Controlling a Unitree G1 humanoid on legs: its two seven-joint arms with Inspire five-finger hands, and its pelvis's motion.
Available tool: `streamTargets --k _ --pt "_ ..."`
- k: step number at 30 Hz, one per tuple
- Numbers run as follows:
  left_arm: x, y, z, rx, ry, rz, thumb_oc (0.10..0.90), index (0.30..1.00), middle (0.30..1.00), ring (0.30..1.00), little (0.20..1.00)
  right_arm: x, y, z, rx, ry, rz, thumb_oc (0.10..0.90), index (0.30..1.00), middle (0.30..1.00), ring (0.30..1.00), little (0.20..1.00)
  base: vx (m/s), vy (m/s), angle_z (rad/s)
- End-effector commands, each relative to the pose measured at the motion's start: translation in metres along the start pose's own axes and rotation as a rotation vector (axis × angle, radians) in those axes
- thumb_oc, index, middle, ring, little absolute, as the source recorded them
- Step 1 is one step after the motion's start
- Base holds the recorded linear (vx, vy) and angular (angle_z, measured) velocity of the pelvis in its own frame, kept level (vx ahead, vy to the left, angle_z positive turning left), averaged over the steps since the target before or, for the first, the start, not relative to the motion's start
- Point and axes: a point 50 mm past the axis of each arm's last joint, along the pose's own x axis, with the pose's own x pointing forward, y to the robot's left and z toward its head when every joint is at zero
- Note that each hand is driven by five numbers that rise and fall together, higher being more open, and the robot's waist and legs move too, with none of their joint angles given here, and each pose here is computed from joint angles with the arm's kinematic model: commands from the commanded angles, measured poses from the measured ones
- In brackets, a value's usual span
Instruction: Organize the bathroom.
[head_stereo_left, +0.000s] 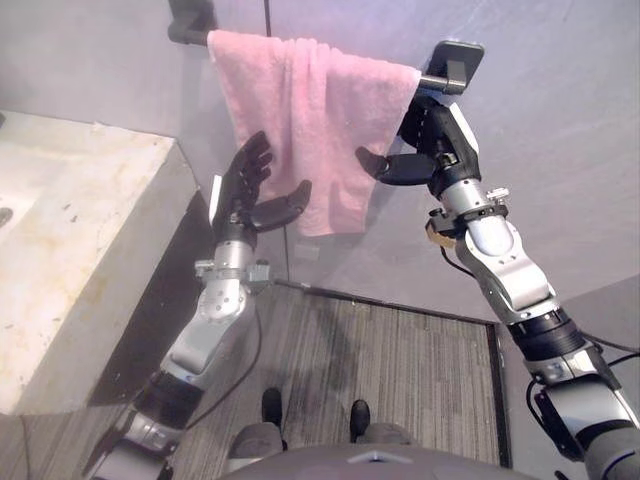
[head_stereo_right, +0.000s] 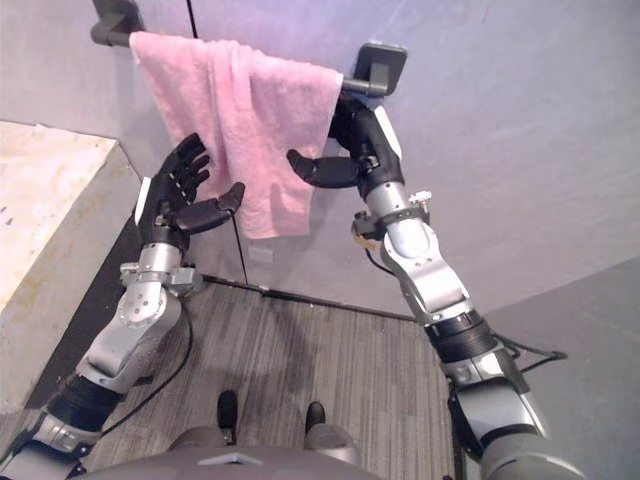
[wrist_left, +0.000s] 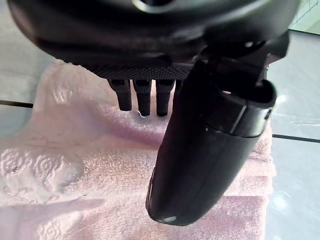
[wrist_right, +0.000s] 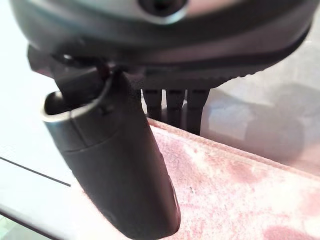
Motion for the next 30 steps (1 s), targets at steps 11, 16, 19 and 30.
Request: streamTargets --k 11,16,19,30 --pt "0.0 -0.012 0.039 -0.089 -0.224 -0.055 0.8 0.9 0.9 0.9 0.9 0.03 -0.01 0.054 0.064 -0.209 -0.05 0.753 0.829 0.829 0.829 0.829 0.0 0.002 -0.01" --pt "0.0 -0.013 0.039 -0.089 -0.22 -0.055 0.8 0.9 0.9 0.9 0.9 0.03 -0.001 0.046 0.096 -0.169 -0.014 0.4 0.3 0.3 0.3 0.3 0.0 0.0 0.0" --pt "0.0 -0.012 0.039 -0.089 -0.221 -0.053 0.8 0.9 0.9 0.9 0.9 0.029 0.002 0.041 0.113 -0.147 -0.011 0.4 0.3 0.3 0.3 0.3 0.0 0.0 0.0" --pt "-0.001 -0.009 0.039 -0.069 -0.231 -0.022 0.8 0.9 0.9 0.9 0.9 0.017 0.003 0.019 0.087 -0.086 -0.028 0.4 0.3 0.3 0.3 0.3 0.0 0.0 0.0"
